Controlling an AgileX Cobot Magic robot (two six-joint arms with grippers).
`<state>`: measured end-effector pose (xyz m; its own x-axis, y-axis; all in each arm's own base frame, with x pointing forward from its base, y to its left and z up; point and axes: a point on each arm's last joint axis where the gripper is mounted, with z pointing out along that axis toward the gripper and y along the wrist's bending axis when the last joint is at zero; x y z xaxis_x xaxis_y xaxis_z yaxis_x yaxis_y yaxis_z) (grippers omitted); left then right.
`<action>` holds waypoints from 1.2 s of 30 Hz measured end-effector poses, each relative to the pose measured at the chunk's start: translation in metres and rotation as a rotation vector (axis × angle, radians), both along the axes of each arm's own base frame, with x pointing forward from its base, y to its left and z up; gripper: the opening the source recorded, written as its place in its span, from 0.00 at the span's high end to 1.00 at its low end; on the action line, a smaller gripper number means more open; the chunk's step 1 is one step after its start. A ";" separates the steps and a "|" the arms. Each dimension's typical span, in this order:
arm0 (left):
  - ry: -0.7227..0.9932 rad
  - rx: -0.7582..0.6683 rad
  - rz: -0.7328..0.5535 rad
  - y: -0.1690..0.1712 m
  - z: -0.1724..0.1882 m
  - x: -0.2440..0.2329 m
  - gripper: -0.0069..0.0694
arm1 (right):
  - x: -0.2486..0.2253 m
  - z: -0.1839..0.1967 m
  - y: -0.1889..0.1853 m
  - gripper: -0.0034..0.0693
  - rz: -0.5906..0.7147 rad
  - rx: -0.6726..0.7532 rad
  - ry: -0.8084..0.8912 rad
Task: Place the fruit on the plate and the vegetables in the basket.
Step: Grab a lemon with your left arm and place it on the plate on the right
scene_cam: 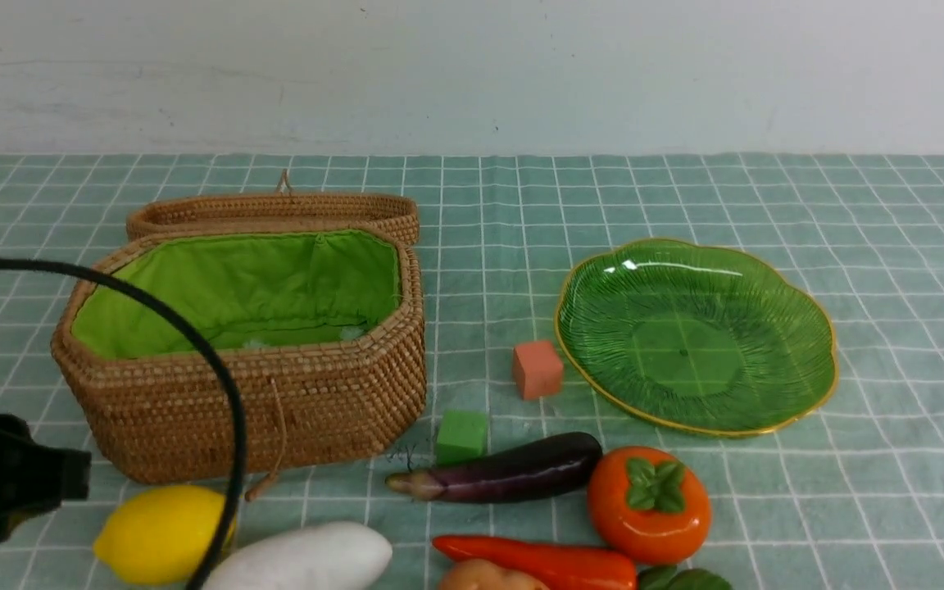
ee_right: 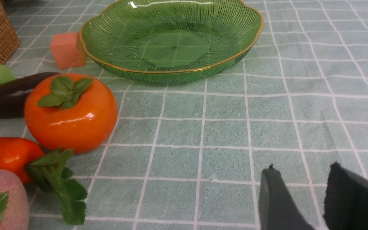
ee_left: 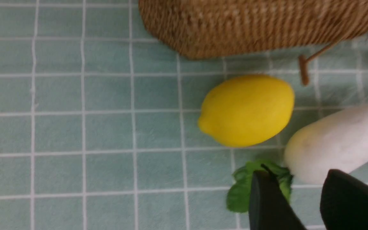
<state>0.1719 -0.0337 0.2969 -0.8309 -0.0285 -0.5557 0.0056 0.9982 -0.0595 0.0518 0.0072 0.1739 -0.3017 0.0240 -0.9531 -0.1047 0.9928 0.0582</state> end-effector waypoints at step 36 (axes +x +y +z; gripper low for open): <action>0.242 0.396 -0.788 -0.028 -0.107 0.099 0.13 | 0.000 0.000 0.000 0.62 0.000 0.000 0.000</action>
